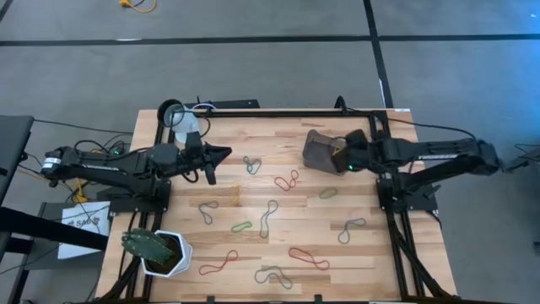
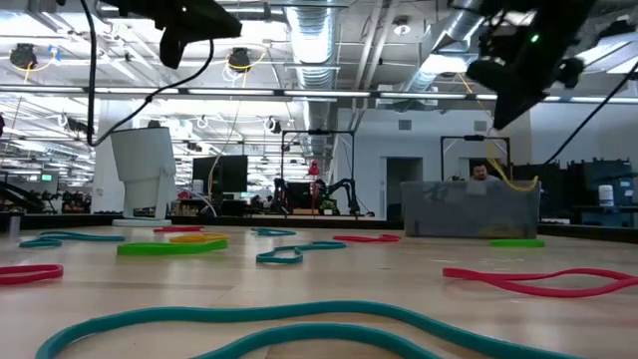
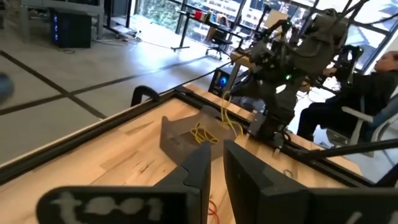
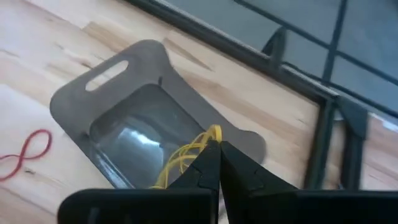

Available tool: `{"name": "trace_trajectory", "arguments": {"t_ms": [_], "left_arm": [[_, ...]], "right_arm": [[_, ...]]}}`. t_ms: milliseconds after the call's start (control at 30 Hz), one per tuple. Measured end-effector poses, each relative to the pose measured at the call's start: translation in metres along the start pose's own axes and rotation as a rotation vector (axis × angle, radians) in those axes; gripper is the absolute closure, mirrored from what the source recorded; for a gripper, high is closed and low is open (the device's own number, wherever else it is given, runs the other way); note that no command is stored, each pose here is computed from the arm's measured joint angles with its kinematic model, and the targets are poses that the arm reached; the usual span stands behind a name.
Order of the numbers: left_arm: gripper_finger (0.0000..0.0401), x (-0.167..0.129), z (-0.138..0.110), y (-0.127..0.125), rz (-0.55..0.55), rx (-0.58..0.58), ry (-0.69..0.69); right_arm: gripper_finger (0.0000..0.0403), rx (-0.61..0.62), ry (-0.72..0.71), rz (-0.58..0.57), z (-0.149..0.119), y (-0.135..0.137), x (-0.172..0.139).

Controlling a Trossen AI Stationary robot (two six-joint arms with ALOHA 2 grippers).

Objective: Pick and place rubber bands into bin
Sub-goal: Put the yellow rubber band into the black container

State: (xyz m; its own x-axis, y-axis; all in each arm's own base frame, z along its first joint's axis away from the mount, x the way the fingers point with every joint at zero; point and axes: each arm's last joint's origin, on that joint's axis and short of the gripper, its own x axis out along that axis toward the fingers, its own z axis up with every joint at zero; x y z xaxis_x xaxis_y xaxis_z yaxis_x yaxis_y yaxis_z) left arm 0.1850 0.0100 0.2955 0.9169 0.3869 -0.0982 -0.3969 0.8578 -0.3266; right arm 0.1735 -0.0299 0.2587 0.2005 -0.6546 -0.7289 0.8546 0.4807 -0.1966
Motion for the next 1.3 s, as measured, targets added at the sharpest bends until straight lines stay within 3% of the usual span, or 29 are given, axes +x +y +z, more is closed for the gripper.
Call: {"name": "trace_trajectory", "arguments": {"t_ms": [367, 800, 1100, 1300], "left_arm": [[0.037, 0.001, -0.006, 0.004, 0.029, -0.004, 0.058], [0.037, 0.001, -0.008, 0.005, 0.038, 0.005, 0.08], [0.037, 0.001, -0.01, 0.006, 0.048, 0.0, 0.102], [0.037, 0.001, -0.012, 0.006, 0.029, 0.004, 0.12]], "right_arm": [[0.0403, 0.005, 0.169, -0.167, 0.006, -0.007, 0.056], [0.0398, -0.107, 0.312, -0.135, -0.002, 0.015, 0.084], [0.0337, -0.121, 0.449, -0.044, -0.01, 0.025, 0.094], [0.0312, -0.175, 0.45, -0.037, -0.009, 0.026, 0.094]]}}
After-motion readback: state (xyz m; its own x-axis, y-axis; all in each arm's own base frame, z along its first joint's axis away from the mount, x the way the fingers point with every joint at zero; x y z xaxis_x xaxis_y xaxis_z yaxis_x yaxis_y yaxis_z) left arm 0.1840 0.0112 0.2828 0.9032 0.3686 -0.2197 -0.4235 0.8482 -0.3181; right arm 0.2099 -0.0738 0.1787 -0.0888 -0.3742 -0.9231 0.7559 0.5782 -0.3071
